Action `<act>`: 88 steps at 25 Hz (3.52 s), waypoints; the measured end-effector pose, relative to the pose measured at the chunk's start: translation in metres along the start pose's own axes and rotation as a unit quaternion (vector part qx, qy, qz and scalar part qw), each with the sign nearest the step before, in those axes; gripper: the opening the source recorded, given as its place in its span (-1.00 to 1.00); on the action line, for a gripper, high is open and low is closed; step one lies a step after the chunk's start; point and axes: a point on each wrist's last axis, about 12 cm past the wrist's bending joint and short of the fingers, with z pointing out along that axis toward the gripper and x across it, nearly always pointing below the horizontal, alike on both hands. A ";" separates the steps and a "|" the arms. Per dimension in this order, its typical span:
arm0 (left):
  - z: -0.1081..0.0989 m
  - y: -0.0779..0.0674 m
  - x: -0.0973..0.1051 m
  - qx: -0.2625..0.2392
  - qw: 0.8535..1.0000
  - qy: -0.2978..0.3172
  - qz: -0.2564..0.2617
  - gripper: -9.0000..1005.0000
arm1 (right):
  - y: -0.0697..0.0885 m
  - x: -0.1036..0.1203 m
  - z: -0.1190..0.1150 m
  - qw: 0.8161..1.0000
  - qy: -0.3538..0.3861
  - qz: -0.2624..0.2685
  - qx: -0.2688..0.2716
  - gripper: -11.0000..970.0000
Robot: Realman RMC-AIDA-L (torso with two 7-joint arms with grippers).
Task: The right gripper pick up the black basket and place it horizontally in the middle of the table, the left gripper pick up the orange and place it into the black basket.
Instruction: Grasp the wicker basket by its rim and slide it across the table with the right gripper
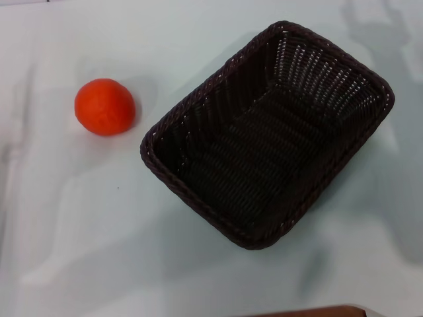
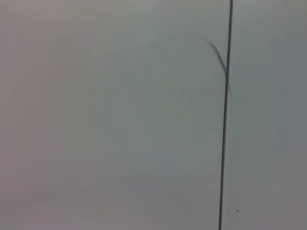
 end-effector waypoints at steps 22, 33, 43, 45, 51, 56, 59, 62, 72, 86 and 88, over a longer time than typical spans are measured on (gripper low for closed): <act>0.000 0.005 -0.003 -0.012 1.000 -0.009 0.001 0.78 | 0.029 0.028 0.027 0.978 -0.115 0.106 0.136 0.54; 0.002 0.005 -0.003 -0.012 1.000 -0.007 0.001 0.78 | 0.014 0.107 0.092 0.857 -0.456 0.103 0.217 0.54; -0.002 0.009 -0.003 -0.026 1.000 -0.009 0.000 0.78 | -0.026 0.121 0.133 0.738 -0.662 -0.013 0.128 0.54; -0.003 0.009 -0.002 -0.026 1.000 -0.008 0.000 0.78 | -0.033 0.115 0.137 0.731 -0.669 -0.027 0.130 0.54; -0.005 0.009 -0.002 -0.027 1.000 -0.009 -0.002 0.78 | -0.049 0.096 0.139 0.713 -0.684 -0.043 0.146 0.54; -0.007 0.008 -0.003 -0.028 1.000 -0.013 -0.004 0.78 | -0.061 0.080 0.139 0.705 -0.692 -0.060 0.144 0.54; -0.007 0.008 -0.003 -0.028 1.000 -0.013 -0.004 0.77 | -0.064 0.072 0.140 0.706 -0.691 -0.074 0.135 0.53; -0.009 0.008 -0.002 -0.027 1.000 -0.012 -0.004 0.77 | -0.066 0.057 0.140 0.703 -0.694 -0.087 0.129 0.51; -0.014 0.008 0.001 -0.031 0.999 -0.004 -0.008 0.77 | -0.067 0.038 0.139 0.710 -0.686 -0.081 0.133 0.20; -0.012 0.006 -0.001 -0.025 1.000 -0.012 -0.007 0.77 | -0.062 0.040 0.131 0.717 -0.684 -0.034 0.132 -0.54; -0.013 0.007 -0.002 -0.025 0.999 -0.019 -0.007 0.77 | -0.058 0.045 0.127 0.722 -0.679 0.002 0.131 -0.55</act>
